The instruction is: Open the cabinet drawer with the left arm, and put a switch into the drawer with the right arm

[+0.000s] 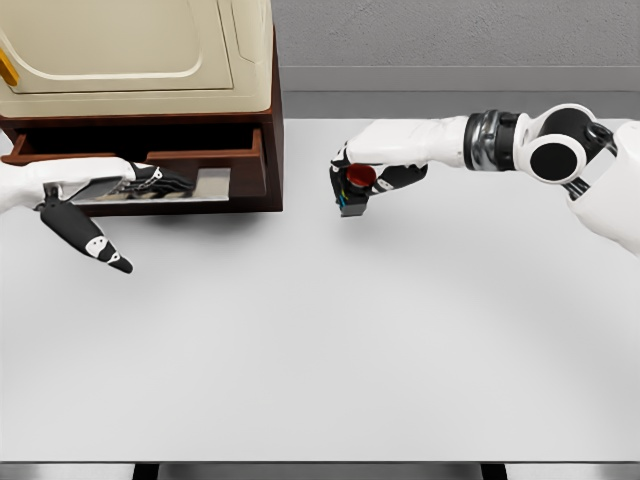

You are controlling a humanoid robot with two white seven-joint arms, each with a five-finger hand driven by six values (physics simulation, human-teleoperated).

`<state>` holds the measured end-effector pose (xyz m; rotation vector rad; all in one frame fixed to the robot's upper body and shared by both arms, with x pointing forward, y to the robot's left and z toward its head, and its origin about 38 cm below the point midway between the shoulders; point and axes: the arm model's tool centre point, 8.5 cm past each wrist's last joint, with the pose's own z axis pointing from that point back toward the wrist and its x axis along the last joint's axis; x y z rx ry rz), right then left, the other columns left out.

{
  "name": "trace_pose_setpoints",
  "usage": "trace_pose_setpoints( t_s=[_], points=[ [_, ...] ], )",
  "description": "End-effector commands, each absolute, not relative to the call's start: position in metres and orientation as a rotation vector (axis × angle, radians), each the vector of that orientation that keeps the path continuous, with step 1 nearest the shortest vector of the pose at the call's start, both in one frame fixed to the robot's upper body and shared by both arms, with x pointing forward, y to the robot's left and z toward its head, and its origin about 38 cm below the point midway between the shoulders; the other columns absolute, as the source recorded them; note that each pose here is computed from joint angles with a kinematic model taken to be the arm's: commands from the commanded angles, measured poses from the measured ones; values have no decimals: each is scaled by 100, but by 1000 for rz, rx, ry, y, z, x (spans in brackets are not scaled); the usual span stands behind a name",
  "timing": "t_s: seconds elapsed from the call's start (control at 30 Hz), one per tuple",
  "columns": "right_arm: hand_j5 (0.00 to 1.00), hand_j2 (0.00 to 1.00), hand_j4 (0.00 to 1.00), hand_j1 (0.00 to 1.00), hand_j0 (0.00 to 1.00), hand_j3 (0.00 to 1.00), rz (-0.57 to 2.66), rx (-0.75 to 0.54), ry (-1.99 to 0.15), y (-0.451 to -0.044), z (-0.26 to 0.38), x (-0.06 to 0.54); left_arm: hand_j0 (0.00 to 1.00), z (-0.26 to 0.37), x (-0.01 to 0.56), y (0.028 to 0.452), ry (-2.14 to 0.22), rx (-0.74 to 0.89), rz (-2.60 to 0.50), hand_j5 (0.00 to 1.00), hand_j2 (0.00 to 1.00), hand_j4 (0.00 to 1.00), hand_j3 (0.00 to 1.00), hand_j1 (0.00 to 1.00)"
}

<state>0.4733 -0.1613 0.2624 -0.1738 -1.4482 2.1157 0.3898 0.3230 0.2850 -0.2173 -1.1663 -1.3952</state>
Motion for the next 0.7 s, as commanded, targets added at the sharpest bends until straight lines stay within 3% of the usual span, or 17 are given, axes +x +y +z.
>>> trace_pose_setpoints(
  t_s=[0.0,0.67],
  points=[
    [48,48,48,48,48,48,2111,-172,-1450,-162,263,473,100,281,389,328,-1139,-185,-1417,100,100,100,100,100],
    [48,48,48,48,48,48,2125,-216,-1499,-150,291,478,100,298,389,334,-1183,-161,-1407,100,100,100,100,100]
  ],
)
